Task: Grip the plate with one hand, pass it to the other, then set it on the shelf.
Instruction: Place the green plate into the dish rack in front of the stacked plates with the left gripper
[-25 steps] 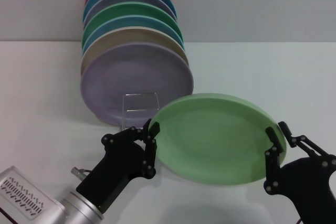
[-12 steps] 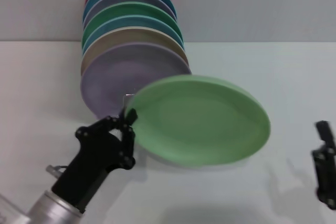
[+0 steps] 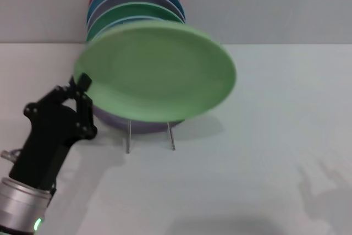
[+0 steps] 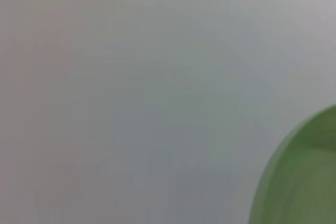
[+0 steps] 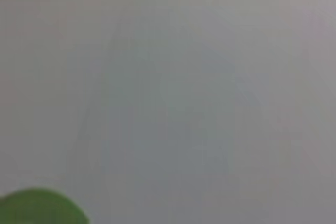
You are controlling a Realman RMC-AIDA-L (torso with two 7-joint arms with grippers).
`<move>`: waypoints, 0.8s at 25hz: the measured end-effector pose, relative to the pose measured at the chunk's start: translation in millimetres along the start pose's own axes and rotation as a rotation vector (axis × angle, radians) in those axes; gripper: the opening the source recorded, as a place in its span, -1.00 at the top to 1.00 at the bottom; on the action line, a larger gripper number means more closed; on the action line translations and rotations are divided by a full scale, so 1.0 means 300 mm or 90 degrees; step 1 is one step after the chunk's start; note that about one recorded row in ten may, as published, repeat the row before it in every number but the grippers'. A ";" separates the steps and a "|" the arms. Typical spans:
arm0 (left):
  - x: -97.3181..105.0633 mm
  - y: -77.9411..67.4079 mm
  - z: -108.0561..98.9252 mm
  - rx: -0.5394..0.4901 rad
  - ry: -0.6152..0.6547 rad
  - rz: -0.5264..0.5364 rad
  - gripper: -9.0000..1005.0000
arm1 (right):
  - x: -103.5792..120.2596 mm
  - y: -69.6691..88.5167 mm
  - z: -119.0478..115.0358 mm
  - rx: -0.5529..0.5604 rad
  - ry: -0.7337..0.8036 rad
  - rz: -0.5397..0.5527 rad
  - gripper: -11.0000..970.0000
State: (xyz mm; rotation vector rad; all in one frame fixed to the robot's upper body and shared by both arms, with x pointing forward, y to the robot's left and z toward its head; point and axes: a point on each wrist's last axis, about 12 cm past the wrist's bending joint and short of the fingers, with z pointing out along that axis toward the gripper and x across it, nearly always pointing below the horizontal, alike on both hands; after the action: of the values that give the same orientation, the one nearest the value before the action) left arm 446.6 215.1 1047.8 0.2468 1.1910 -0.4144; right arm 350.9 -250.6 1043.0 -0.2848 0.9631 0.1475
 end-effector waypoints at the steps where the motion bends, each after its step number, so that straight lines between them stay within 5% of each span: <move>1: -0.004 0.008 0.008 -0.004 -0.007 0.004 0.91 | 0.006 -0.003 0.002 -0.003 0.006 0.000 0.16; 9: -0.005 0.063 0.059 -0.024 -0.013 0.045 0.91 | 0.042 -0.009 0.018 -0.011 0.047 -0.005 0.16; 20: 0.028 0.071 0.060 -0.017 0.032 0.102 0.90 | 0.050 -0.016 0.023 -0.006 0.054 -0.009 0.16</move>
State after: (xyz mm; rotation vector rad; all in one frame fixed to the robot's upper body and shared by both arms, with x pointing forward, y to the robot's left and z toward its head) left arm 473.8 225.4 1045.8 0.3288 1.2147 -0.2528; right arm 365.9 -253.2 1035.1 -0.3090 1.0449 0.1276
